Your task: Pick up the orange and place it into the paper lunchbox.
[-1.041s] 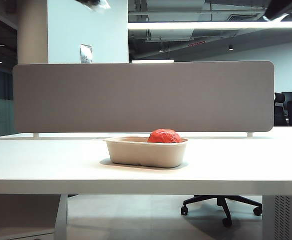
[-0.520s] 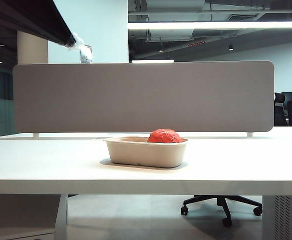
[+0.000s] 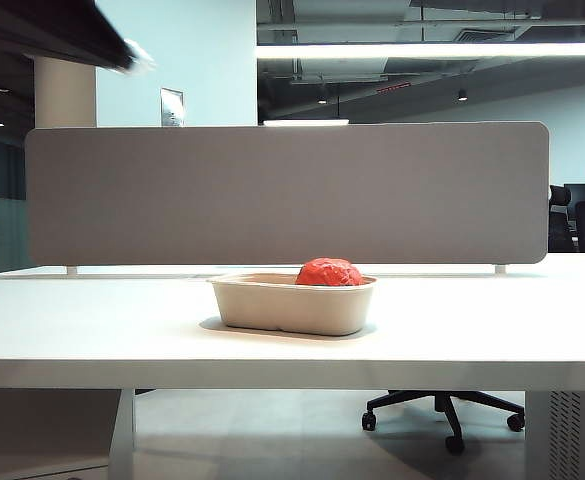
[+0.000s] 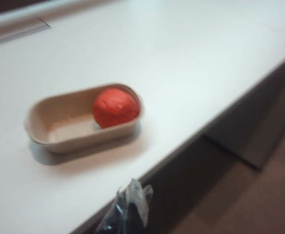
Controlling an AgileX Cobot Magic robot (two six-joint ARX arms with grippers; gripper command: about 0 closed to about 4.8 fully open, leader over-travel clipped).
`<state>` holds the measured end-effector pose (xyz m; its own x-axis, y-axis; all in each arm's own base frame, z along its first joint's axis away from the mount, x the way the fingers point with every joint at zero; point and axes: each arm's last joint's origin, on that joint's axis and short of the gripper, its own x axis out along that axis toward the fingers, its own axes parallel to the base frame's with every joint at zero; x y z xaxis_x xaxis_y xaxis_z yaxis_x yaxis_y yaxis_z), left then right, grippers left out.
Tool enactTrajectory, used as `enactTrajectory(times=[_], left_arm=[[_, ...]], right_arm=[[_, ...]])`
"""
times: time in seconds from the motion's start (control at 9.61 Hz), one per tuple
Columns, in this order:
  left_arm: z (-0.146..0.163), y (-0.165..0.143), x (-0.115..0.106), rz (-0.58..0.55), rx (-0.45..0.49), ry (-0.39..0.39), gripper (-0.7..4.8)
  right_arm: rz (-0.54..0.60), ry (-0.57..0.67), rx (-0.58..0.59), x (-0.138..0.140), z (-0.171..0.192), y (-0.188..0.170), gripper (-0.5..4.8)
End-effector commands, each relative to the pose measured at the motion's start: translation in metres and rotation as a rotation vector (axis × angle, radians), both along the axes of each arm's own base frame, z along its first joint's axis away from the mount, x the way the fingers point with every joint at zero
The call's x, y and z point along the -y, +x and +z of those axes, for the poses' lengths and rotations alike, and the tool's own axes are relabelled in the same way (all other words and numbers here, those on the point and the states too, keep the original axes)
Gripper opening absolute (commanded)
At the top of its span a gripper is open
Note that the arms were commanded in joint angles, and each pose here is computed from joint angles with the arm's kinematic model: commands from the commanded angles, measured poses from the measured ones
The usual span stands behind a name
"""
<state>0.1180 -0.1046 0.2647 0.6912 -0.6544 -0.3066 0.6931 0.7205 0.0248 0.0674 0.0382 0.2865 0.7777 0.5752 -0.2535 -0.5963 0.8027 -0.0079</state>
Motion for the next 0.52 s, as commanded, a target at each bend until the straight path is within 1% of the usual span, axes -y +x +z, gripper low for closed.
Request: enactTrajectory(times=[0.1, 0.31, 0.42, 0.52], left_arm=[[-0.018, -0.017, -0.039, 0.138, 0.124, -0.12, -0.06], [-0.021, -0.019, -0.049, 0.207, 0.149, -0.142, -0.06], [-0.036, -0.029, -0.082, 0.459, 0.288, -0.178, -0.06], [-0.039, -0.03, -0.083, 0.472, 0.292, -0.178, -0.06]], right_arm=[[-0.003, 0.013, 0.019, 0.001, 0.003, -0.002, -0.01], [-0.003, 0.013, 0.019, 0.001, 0.003, -0.002, -0.01], [-0.003, 0.013, 0.019, 0.001, 0.003, -0.002, -0.01], [-0.003, 0.013, 0.019, 0.001, 0.003, -0.002, -0.01]])
